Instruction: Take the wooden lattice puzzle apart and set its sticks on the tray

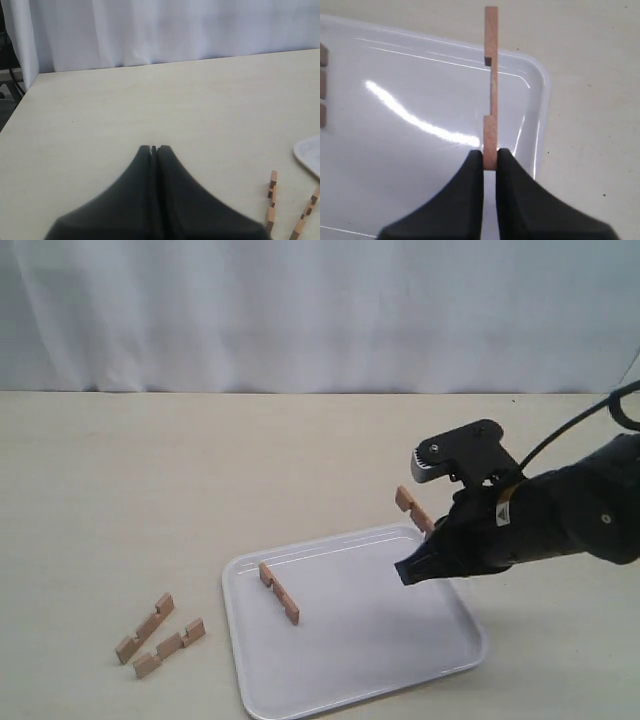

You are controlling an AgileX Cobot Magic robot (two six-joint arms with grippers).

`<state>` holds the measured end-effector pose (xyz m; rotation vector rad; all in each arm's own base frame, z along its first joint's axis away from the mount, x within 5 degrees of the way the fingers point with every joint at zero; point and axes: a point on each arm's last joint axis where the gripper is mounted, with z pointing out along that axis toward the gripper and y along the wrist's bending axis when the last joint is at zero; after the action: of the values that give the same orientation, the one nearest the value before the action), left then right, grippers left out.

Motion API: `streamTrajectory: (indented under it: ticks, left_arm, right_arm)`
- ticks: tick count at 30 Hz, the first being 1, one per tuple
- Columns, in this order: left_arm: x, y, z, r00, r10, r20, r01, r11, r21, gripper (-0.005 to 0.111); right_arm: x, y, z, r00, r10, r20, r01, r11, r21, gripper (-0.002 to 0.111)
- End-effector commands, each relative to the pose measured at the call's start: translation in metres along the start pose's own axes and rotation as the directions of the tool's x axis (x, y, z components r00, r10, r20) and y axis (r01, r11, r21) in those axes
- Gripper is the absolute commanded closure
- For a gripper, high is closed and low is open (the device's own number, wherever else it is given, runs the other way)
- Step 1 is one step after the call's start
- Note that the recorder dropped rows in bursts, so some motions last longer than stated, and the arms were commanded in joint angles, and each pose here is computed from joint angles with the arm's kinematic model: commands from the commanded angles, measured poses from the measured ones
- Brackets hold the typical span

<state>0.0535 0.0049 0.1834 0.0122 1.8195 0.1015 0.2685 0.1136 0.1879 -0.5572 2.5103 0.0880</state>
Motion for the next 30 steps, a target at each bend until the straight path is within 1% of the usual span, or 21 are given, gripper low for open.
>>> streamTrajectory:
  ticks: [1, 6, 8, 10, 12, 13, 14, 17, 19, 21, 30]
  left_arm:
    - [-0.001, 0.0, 0.0, 1.0, -0.004, 0.014, 0.004, 1.0, 0.003, 0.107]
    - [-0.001, 0.0, 0.0, 1.0, -0.004, 0.014, 0.004, 1.0, 0.003, 0.107]
    - [-0.001, 0.0, 0.0, 1.0, -0.004, 0.014, 0.004, 1.0, 0.003, 0.107]
    - [-0.001, 0.0, 0.0, 1.0, -0.004, 0.014, 0.004, 1.0, 0.003, 0.107]
    - [-0.001, 0.0, 0.0, 1.0, -0.003, 0.014, 0.003, 1.0, 0.002, 0.107]
    - [-0.001, 0.0, 0.0, 1.0, -0.003, 0.014, 0.003, 1.0, 0.002, 0.107]
    - [-0.001, 0.0, 0.0, 1.0, -0.003, 0.014, 0.003, 1.0, 0.002, 0.107]
    - [-0.001, 0.0, 0.0, 1.0, -0.003, 0.014, 0.003, 1.0, 0.002, 0.107]
    - [-0.001, 0.0, 0.0, 1.0, -0.003, 0.014, 0.003, 1.0, 0.002, 0.107]
    - [-0.001, 0.0, 0.0, 1.0, -0.003, 0.014, 0.003, 1.0, 0.002, 0.107]
    - [-0.001, 0.0, 0.0, 1.0, -0.003, 0.014, 0.003, 1.0, 0.002, 0.107]
  right_arm:
    - [0.018, -0.008, 0.026, 0.996, 0.087, 0.01, -0.087, 0.996, -0.005, 0.104]
    - [0.032, -0.005, 0.055, 0.994, 0.09, -0.067, -0.091, 0.996, -0.009, 0.104]
    - [0.035, -0.004, 0.065, 0.993, 0.09, -0.07, -0.091, 0.996, -0.012, 0.104]
    - [0.035, -0.004, 0.066, 0.994, 0.09, -0.067, -0.091, 0.996, -0.013, 0.097]
    - [0.034, -0.004, 0.066, 0.993, 0.093, -0.07, -0.094, 0.995, -0.013, 0.085]
    - [0.034, -0.004, 0.066, 0.992, 0.101, -0.077, -0.102, 0.995, -0.011, 0.077]
    - [0.03, -0.004, 0.065, 0.986, 0.132, -0.098, -0.133, 0.991, -0.009, 0.062]
    - [0.027, -0.005, 0.064, 0.979, 0.151, -0.136, -0.153, 0.988, -0.004, 0.047]
    - [0.026, -0.005, 0.063, 0.976, 0.152, -0.155, -0.154, 0.988, -0.001, 0.041]
    - [0.024, -0.005, 0.063, 0.975, 0.152, -0.163, -0.154, 0.988, 0.0, 0.039]
    - [0.022, -0.005, 0.06, 0.975, 0.162, -0.154, -0.164, 0.986, -0.003, 0.039]
